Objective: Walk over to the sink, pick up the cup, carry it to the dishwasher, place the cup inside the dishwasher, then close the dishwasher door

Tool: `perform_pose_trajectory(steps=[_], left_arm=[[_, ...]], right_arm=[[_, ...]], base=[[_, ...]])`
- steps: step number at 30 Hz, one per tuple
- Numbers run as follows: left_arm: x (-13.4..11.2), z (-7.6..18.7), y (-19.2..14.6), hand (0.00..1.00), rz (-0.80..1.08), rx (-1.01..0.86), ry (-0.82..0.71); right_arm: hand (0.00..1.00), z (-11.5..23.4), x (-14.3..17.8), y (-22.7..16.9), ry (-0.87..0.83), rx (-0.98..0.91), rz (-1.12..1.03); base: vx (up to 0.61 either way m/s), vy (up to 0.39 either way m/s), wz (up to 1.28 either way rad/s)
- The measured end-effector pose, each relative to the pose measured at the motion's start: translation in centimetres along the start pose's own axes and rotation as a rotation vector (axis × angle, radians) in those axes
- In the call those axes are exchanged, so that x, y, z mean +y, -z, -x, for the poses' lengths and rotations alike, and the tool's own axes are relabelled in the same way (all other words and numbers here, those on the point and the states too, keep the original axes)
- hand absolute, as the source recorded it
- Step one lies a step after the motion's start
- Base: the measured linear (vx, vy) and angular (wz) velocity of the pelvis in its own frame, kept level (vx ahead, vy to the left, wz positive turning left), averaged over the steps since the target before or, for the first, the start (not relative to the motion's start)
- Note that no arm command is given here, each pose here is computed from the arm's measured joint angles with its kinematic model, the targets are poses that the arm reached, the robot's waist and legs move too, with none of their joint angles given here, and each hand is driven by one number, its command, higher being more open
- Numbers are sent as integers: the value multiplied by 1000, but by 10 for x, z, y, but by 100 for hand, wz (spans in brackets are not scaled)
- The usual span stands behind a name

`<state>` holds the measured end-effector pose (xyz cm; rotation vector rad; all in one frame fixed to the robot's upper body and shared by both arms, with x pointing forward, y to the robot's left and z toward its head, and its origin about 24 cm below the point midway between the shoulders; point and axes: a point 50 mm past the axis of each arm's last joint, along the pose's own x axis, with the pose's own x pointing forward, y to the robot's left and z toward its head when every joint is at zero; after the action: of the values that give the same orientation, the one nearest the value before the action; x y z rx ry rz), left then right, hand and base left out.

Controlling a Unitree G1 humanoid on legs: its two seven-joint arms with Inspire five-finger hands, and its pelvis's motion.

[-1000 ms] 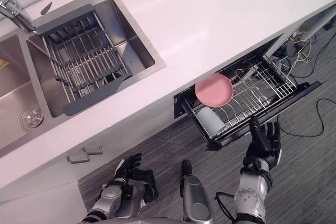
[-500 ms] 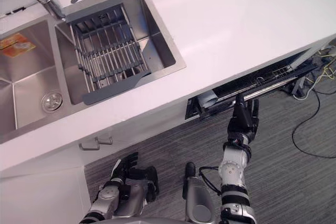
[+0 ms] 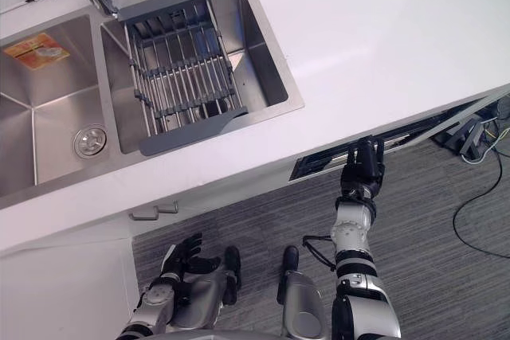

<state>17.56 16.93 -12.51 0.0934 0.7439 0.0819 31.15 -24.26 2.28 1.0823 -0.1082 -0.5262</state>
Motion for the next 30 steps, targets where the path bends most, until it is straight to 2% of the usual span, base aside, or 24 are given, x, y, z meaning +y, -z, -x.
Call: perform_pose_trajectory(steps=[5,7,9,15,24,30], left_arm=[[-1,1,6,90,-8,21,5],[2,2,9,90,-16,34,3],[3,3,15,90,-21,59,2],[16,7,25,90,-48,88,-22],[26,13,39,90,-64,133,-42],[28,17,45,90,-88,153,-40]], right_arm=[[90,-4,0,-4,-31,28,118],[90,1,-6,5,-53,90,242],[90,17,-29,19,-45,186,382],[90,60,-87,31,51,314,564],[90,113,-147,23,145,425,880],[90,150,-189,29,203,628,1162]], base=[[-107,38,7],[-95,38,8],[-72,38,18],[-3,39,10],[75,24,-3],[8,6,11]])
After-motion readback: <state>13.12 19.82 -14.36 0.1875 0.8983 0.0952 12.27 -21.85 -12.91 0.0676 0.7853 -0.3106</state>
